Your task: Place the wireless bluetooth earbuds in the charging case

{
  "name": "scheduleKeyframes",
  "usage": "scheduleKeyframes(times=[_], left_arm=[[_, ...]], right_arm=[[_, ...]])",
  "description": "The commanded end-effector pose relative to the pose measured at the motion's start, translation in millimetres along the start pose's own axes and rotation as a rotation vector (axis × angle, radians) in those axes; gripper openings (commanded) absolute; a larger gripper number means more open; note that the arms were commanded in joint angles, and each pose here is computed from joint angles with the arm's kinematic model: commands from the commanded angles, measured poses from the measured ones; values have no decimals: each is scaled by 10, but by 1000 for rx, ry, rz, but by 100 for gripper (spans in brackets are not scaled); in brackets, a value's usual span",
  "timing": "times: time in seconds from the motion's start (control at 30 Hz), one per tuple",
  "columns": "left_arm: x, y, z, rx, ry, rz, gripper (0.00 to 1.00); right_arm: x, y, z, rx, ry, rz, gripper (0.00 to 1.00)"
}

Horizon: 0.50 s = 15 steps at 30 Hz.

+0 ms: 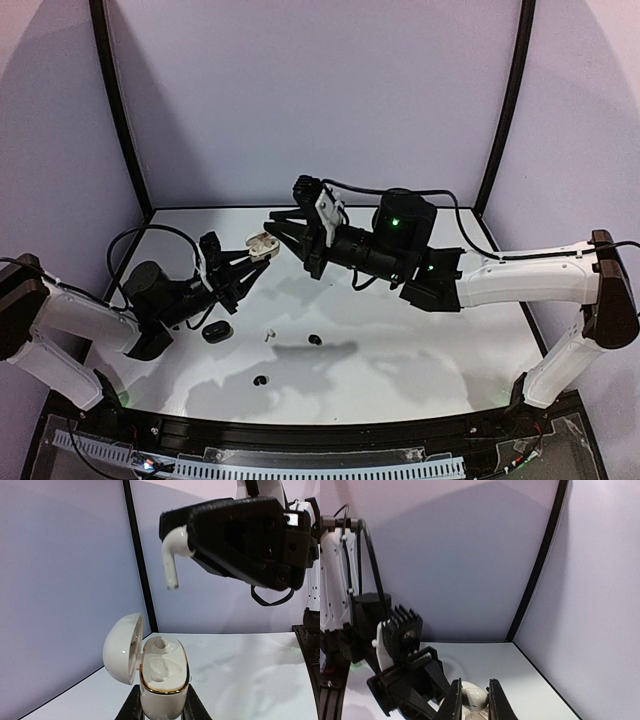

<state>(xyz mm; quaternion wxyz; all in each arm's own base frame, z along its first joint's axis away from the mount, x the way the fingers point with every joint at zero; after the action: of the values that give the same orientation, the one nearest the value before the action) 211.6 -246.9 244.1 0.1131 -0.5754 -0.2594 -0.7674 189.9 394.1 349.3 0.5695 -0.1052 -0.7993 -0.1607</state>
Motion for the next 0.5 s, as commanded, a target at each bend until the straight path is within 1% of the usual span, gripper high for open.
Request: scheduleKeyframes(times=[0.0,0.47], left_arm=[[276,59,33,9,15,-127,1],[279,54,14,-9,29,-130,1]], right_arm=[[-46,0,33,10,-73,39,0],[-191,19,20,-28,-130,80,0]])
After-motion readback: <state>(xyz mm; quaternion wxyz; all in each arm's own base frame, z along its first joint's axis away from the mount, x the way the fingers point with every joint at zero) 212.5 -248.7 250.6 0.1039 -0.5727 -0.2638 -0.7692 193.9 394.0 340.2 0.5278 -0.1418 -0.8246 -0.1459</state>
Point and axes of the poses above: each gripper's point midway between its finger pads, its own y axis out along the fingers, its own z axis along the line the jaws close on, x = y × z, the point moved 7 cm from there along -y, back along the fingers, and after that the axes turned 1 degree about -y, right-handed, at the moved point
